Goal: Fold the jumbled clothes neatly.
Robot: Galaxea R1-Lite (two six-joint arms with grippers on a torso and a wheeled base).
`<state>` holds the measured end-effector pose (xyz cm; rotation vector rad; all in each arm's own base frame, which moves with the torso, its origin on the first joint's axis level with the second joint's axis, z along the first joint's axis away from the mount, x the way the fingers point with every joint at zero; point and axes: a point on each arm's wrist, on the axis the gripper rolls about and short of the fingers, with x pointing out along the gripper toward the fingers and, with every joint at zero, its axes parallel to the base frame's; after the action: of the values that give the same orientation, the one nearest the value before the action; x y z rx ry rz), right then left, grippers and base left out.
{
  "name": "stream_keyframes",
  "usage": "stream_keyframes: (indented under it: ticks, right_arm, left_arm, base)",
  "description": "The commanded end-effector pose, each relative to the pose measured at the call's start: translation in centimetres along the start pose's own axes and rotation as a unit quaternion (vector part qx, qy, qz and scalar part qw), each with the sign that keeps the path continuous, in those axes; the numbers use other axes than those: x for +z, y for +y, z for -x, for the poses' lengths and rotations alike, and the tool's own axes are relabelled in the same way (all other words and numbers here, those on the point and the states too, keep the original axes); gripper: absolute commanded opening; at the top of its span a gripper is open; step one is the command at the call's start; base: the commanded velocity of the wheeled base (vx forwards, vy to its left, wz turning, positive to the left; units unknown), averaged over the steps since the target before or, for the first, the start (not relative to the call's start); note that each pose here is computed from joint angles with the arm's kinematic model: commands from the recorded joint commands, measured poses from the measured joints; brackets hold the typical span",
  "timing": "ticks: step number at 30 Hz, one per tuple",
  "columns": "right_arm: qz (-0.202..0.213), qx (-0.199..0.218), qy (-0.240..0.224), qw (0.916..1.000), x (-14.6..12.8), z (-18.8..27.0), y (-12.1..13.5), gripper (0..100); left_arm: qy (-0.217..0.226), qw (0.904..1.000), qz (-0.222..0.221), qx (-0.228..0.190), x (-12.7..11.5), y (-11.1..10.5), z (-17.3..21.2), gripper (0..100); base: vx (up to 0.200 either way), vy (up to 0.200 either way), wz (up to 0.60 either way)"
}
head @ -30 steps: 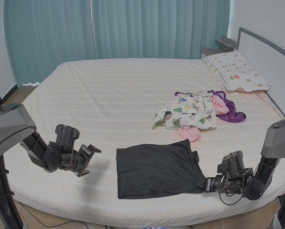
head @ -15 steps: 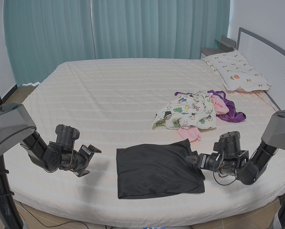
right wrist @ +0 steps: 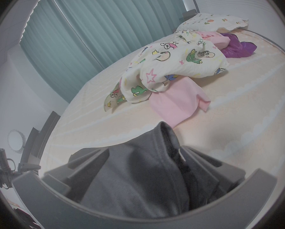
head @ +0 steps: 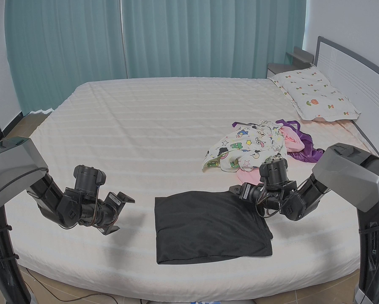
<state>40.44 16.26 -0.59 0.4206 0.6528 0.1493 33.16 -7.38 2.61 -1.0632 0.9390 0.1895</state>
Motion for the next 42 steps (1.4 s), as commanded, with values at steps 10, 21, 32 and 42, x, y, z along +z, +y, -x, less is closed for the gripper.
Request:
stream_keyframes:
  ticks: [10,21,32,42]
  right_arm:
    - [-0.030,-0.016,-0.014,0.9993,0.3,-1.8,-0.7,0]
    - [-0.051,-0.033,-0.019,0.9980,1.1,-1.7,-2.5,0]
    - [-0.054,-0.035,-0.020,0.9977,1.2,-1.6,-2.8,100]
    - [-0.079,-0.046,-0.015,0.9957,1.8,1.0,-3.9,100]
  left_arm:
    - [0.000,1.0000,0.000,0.001,0.0,0.0,0.0,100]
    - [0.000,1.0000,0.000,0.000,-0.1,0.0,0.0,100]
    - [0.000,1.0000,-0.001,0.000,-0.1,0.0,0.0,100]
    - [0.000,1.0000,-0.002,0.000,0.0,0.0,0.0,100]
  base:
    - [0.000,0.000,0.00]
    - [0.000,0.000,0.00]
    - [0.000,0.000,0.00]
    - [0.000,0.000,0.00]
